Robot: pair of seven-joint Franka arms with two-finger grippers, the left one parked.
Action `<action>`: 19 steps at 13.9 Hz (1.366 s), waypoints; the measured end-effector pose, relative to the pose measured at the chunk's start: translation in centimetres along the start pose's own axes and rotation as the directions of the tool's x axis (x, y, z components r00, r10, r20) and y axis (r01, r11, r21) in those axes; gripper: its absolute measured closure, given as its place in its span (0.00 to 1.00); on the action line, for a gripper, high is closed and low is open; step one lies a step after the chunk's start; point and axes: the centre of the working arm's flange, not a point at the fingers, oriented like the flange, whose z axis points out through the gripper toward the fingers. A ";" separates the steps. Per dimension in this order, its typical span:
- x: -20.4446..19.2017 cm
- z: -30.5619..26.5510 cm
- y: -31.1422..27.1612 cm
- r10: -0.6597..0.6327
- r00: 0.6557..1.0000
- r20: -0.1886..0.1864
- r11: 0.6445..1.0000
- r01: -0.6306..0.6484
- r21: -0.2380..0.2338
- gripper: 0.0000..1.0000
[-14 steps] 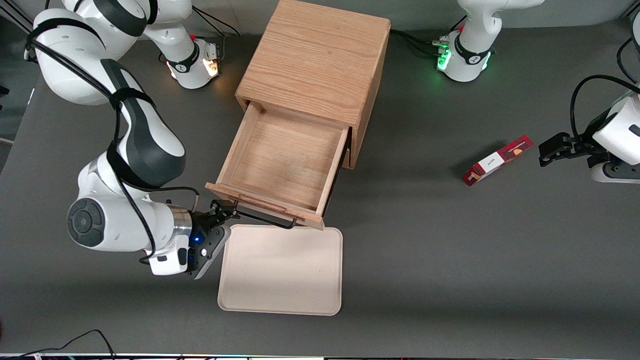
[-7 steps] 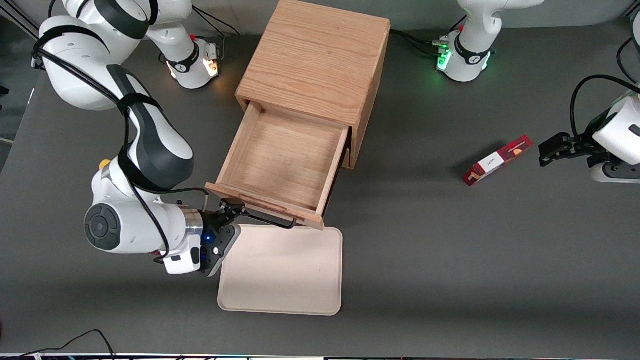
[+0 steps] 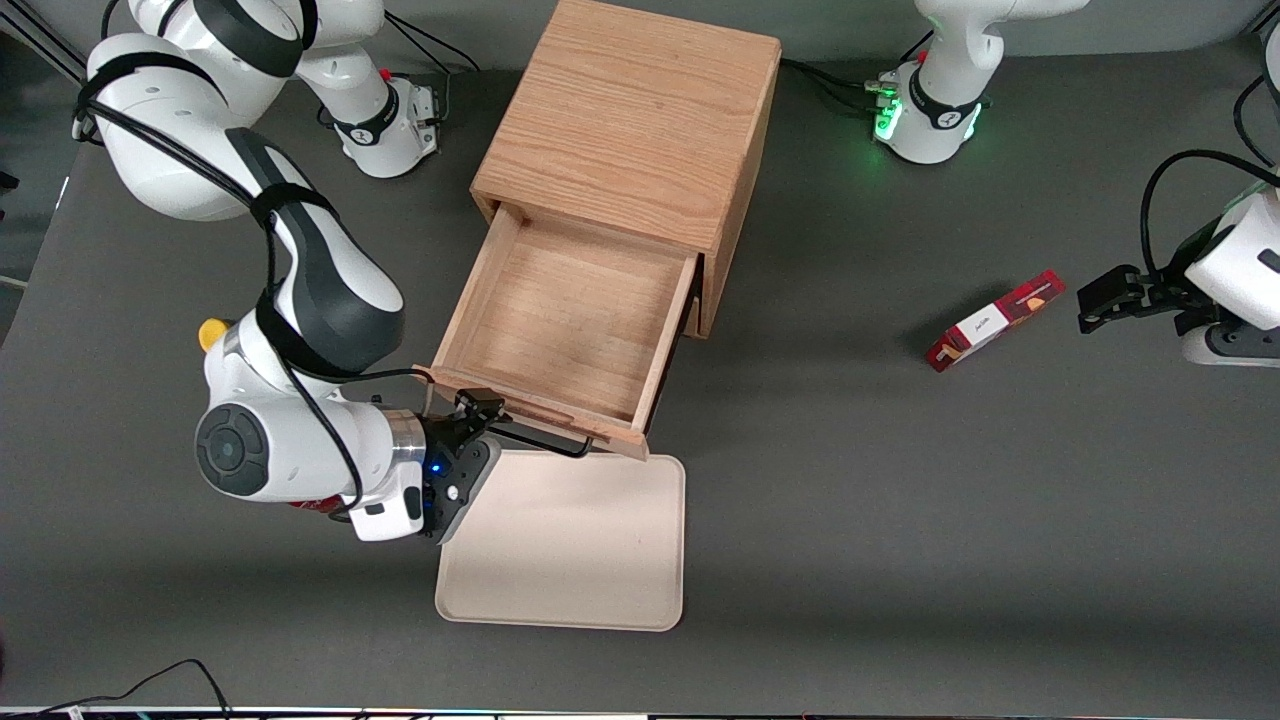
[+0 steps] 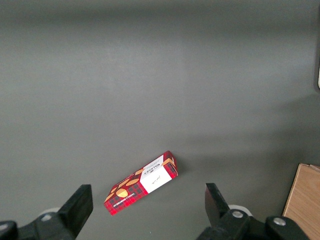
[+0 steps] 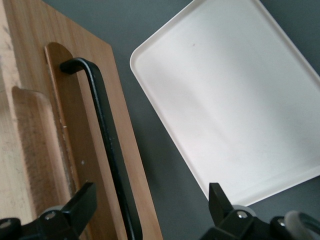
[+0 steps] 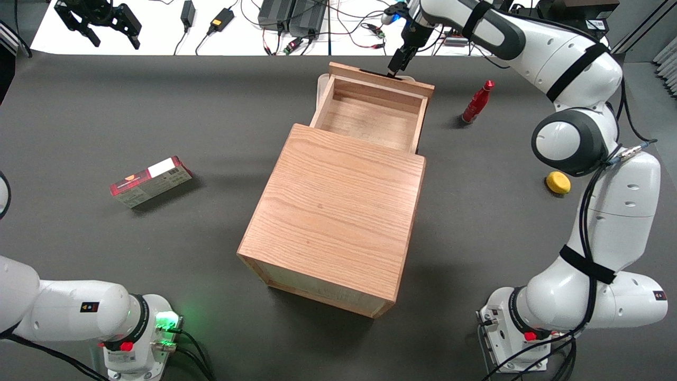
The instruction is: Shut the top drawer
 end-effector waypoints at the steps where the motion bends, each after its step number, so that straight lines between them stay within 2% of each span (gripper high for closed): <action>1: 0.0 0.4 0.1 0.000 1.000 0.004 1.000 0.000 0.005 0.00; 13: 0.2 3.8 0.0 -0.006 0.999 0.044 0.999 0.004 0.037 0.00; 19: 0.4 4.1 -1.5 -0.024 0.998 0.064 0.999 0.022 0.026 0.00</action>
